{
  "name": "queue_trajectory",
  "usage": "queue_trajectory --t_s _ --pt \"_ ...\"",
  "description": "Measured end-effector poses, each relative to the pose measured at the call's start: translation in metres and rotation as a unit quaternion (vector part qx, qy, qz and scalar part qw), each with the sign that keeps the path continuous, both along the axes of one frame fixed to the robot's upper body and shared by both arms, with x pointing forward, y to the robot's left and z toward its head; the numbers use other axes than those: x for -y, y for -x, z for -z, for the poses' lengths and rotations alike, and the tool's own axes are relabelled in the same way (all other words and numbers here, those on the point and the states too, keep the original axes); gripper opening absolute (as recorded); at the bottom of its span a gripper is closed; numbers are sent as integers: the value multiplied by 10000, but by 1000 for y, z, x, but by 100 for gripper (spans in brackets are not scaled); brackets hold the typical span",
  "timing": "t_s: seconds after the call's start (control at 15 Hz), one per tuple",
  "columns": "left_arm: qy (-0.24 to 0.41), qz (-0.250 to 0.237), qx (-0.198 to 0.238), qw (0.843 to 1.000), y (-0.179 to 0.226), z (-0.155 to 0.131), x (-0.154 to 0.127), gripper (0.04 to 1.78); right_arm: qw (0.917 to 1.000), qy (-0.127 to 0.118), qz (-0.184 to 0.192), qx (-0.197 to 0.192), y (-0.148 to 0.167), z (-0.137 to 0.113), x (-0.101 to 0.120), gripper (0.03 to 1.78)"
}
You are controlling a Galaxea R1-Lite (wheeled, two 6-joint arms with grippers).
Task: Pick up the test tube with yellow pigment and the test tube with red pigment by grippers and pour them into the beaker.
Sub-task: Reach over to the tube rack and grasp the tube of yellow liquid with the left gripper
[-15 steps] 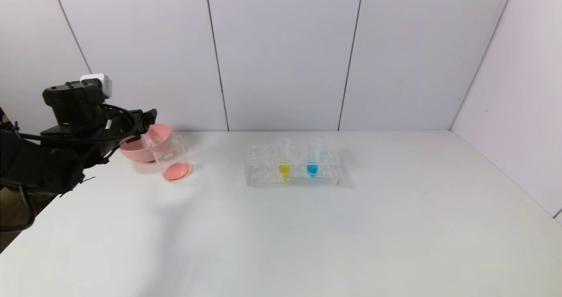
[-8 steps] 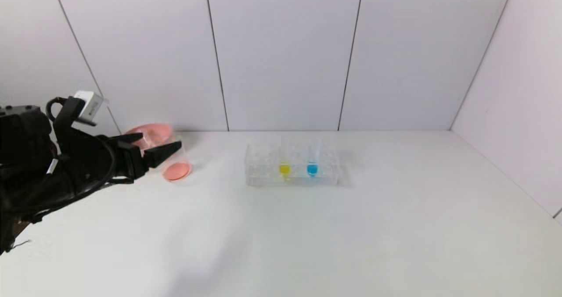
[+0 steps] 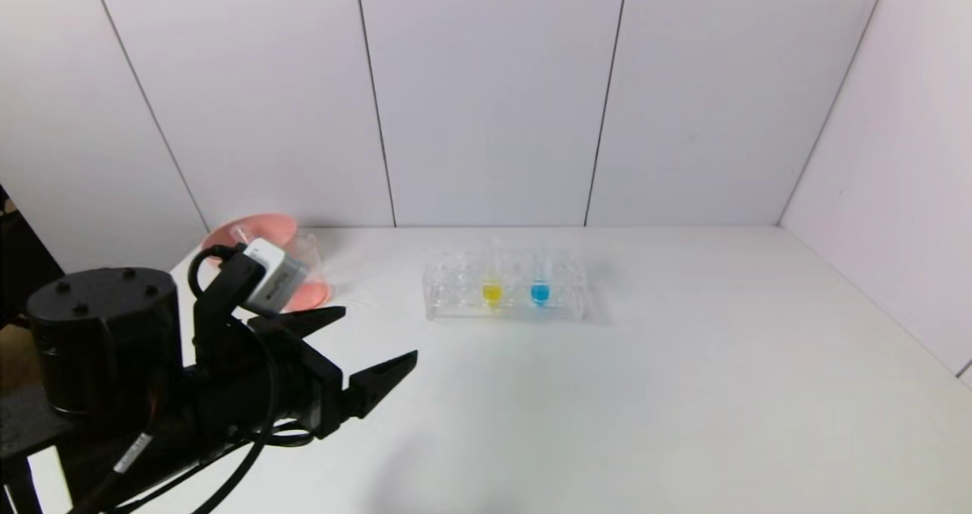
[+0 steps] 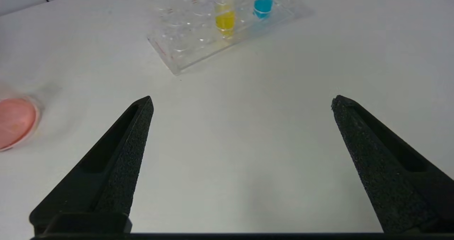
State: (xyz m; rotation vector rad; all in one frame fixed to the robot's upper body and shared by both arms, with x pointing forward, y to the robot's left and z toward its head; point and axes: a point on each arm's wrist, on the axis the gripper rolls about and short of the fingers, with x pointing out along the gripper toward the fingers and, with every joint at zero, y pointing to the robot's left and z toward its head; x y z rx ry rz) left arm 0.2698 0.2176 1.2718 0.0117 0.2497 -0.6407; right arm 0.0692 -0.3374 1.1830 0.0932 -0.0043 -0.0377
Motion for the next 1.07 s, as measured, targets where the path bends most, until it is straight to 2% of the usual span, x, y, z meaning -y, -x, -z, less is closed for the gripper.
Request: queue_trajectory --t_s 0.13,0.33,0.53,0.67,1.07 --pt "79 -344 -36 9994 1 1 31 175 10000 2 -2 0 0 0 0 171" --pt "171 -1050 271 9940 -13 4 75 175 10000 2 0 0 0 0 0 171" --pt "312 -1864 599 9802 -41 11 120 175 10000 0 -2 -2 0 0 0 171" --pt "272 -2253 671 9716 -58 24 143 175 10000 0 -2 -2 0 0 0 171" --pt "56 -2388 736 9683 -90 51 177 175 10000 2 -2 0 0 0 0 171"
